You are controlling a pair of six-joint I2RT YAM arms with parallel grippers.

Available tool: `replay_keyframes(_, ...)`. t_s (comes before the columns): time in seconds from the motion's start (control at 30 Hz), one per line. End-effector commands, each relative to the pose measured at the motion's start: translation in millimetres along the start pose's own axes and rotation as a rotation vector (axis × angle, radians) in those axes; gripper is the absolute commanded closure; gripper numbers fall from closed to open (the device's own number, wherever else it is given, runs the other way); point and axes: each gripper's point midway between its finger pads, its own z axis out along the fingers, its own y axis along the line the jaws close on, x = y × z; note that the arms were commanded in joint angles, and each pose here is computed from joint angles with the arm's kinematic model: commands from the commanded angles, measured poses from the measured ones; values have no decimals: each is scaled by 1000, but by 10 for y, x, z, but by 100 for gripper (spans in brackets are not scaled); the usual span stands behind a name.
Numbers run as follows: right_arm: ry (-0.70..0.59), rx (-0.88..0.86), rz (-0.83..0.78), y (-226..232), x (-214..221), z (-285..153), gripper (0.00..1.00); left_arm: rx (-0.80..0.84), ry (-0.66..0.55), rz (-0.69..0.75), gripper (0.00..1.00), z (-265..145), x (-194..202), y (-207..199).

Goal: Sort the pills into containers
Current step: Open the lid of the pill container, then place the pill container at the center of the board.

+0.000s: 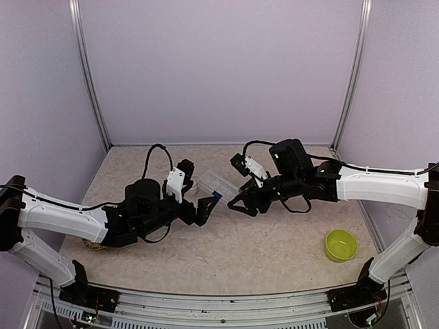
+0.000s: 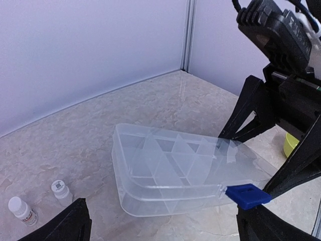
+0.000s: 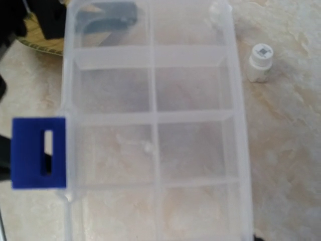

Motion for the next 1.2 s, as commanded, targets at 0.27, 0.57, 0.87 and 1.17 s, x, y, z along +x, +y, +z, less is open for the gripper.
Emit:
replay_keyframes(0.27, 92, 1, -57, 0, 200, 91, 40, 27, -64, 17, 1, -35, -246, -76)
replay_keyframes(0.57, 151, -51, -71, 45, 382, 180, 39, 35, -53, 8, 1, -101, -226, -72)
replay_keyframes(0.87, 222, -94, -153, 27, 693, 364, 38, 29, -37, 34, 1, -326, -169, 14)
replay_keyframes(1.17, 286, -67, -198, -78, 958, 482, 37, 63, -7, -1, 1, -543, -38, 35)
